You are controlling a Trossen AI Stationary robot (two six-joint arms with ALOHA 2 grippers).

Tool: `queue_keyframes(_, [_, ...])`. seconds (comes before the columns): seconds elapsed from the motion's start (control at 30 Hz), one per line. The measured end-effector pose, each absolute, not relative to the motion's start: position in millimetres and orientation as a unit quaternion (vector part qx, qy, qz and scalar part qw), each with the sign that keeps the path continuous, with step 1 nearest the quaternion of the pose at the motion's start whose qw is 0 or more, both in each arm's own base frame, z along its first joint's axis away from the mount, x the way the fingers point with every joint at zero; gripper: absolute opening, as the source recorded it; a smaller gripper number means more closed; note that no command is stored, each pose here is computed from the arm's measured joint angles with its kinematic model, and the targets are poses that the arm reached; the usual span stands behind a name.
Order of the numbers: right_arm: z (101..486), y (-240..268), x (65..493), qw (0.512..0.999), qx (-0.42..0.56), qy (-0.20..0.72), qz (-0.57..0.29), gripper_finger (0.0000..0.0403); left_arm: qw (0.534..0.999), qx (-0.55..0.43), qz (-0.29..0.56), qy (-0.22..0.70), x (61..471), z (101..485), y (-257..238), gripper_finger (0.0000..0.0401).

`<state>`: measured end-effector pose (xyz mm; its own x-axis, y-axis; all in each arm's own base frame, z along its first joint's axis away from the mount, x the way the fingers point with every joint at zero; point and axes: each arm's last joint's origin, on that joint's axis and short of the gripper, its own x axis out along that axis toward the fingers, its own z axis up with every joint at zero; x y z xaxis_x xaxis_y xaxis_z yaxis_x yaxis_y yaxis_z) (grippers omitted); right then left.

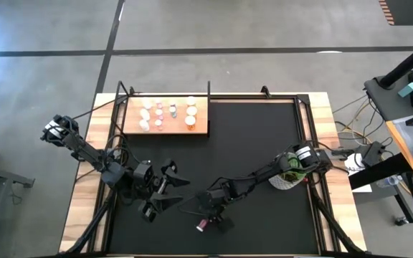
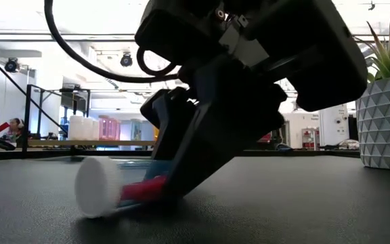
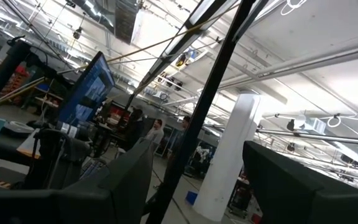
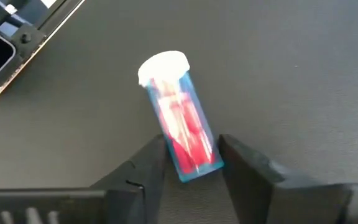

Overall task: Pick and place medicine bottles onto shelf by color
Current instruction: Put the blue pill bottle into the shelf

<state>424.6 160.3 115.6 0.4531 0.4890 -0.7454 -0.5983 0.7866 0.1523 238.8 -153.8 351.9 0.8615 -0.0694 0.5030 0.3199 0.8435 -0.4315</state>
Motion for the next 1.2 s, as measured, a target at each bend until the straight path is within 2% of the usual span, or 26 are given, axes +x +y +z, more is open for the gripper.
queue_keyframes(0.23, [115.6,159.9,424.1,0.848,-0.045,0.423,0.315,0.0085,0.929,-0.259,-0.105,-0.241,238.8,351.8,-153.8,0.0233])
queue_keyframes(0.33, [119.9,158.8,422.1,0.844,-0.036,0.43,0.318,0.0082,0.929,-0.259,-0.105,-0.241,238.8,351.8,-153.8,0.0233])
queue_keyframes(0.47, [133.4,152.5,415.7,0.835,-0.034,0.449,0.318,0.0101,0.929,-0.259,-0.105,-0.241,238.8,351.8,-153.8,0.0233])
queue_keyframes(0.83, [219.3,117.7,373.5,0.817,-0.051,0.489,0.302,0.0095,0.93,-0.258,-0.105,-0.24,238.9,351.5,-154.0,0.0233])
queue_keyframes(1.03, [272.4,96.2,335.2,0.853,-0.082,0.453,0.245,0.0107,0.938,-0.249,-0.096,-0.222,240.7,347.9,-154.9,0.0233])
queue_keyframes(1.2, [311.6,79.0,304.0,0.896,-0.07,0.392,0.194,0.0101,0.95,-0.248,0.011,-0.191,244.9,340.5,-149.6,0.0233])
